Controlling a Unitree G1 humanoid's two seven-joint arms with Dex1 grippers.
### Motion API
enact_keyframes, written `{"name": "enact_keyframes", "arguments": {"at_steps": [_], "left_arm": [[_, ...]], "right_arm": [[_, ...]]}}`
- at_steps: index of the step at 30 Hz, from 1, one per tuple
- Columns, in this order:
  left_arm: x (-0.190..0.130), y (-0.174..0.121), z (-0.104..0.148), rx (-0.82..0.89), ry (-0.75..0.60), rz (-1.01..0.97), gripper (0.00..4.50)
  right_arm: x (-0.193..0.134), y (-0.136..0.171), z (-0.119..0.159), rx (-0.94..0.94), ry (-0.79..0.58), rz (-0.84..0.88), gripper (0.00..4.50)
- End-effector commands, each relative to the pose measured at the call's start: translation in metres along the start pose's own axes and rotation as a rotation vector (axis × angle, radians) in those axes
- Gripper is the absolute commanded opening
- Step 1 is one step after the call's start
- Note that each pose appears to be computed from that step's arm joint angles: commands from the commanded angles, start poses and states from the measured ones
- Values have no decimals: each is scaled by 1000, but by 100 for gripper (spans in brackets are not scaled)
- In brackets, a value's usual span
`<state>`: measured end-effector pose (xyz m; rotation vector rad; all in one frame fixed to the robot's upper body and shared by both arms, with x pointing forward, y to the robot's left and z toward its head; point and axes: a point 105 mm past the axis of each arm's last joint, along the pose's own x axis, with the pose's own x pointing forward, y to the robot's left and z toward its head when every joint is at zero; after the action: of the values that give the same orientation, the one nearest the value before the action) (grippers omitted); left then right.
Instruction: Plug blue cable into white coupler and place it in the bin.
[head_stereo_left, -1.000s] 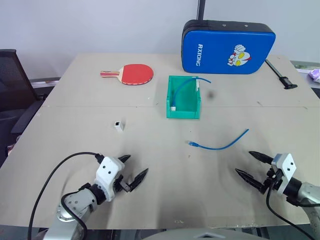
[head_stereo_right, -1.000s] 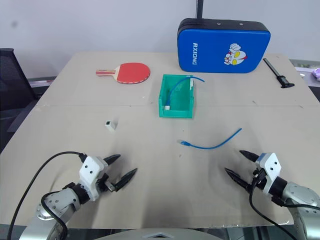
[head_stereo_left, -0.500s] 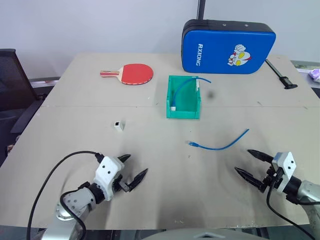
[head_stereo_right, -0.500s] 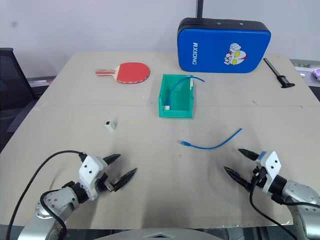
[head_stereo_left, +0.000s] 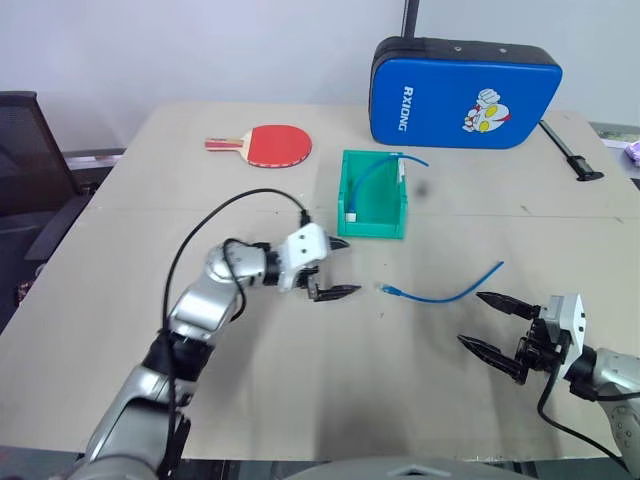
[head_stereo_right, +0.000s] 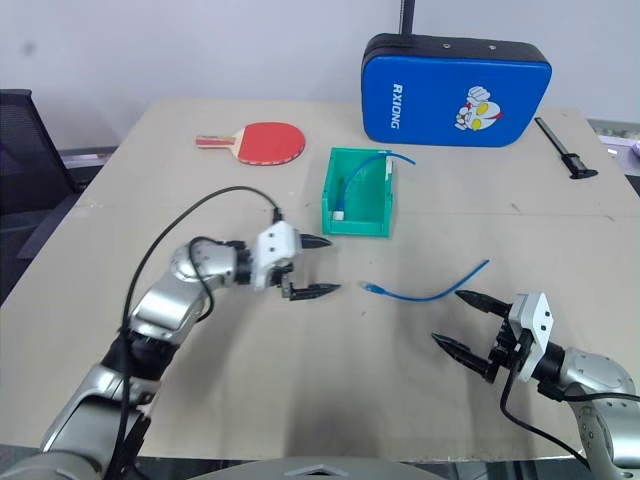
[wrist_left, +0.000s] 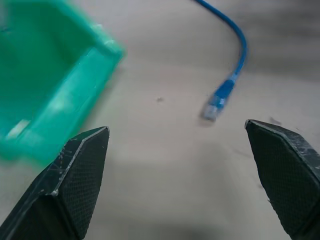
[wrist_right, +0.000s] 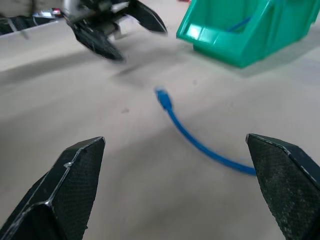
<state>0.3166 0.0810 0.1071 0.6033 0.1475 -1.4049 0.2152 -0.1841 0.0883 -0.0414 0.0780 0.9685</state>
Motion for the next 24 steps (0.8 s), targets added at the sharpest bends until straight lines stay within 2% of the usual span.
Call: {"name": "enact_keyframes", "arguments": {"at_steps": [1, 4, 12, 13, 15, 16, 17, 20, 22, 24], "left_arm": [[16, 1, 8, 57, -3, -127, 446], [26, 2, 4, 129, 66, -217, 446], [48, 2, 5, 187, 70, -283, 446], [49, 0, 5, 188, 68, -294, 396], [50, -4, 3, 192, 73, -318, 326], [50, -5, 2, 194, 76, -322, 307], [50, -5, 2, 195, 77, -322, 248], [50, -5, 2, 192, 72, -323, 129], [50, -6, 3, 179, 60, -322, 34], [49, -6, 4, 158, 44, -314, 1]], "right_arm": [[3, 2, 7, -23, -23, -9, 450], [2, 5, 6, -27, -19, -24, 450], [-2, 9, 4, -37, -12, -72, 450], [-3, 8, 4, -37, -12, -77, 450], [-3, 8, 4, -38, -11, -86, 450], [-4, 8, 4, -39, -10, -87, 450], [-4, 8, 4, -39, -10, -88, 450], [-3, 8, 4, -40, -10, -87, 450], [-3, 9, 4, -26, -13, -81, 450], [-3, 11, 4, -10, -13, -72, 450]]}}
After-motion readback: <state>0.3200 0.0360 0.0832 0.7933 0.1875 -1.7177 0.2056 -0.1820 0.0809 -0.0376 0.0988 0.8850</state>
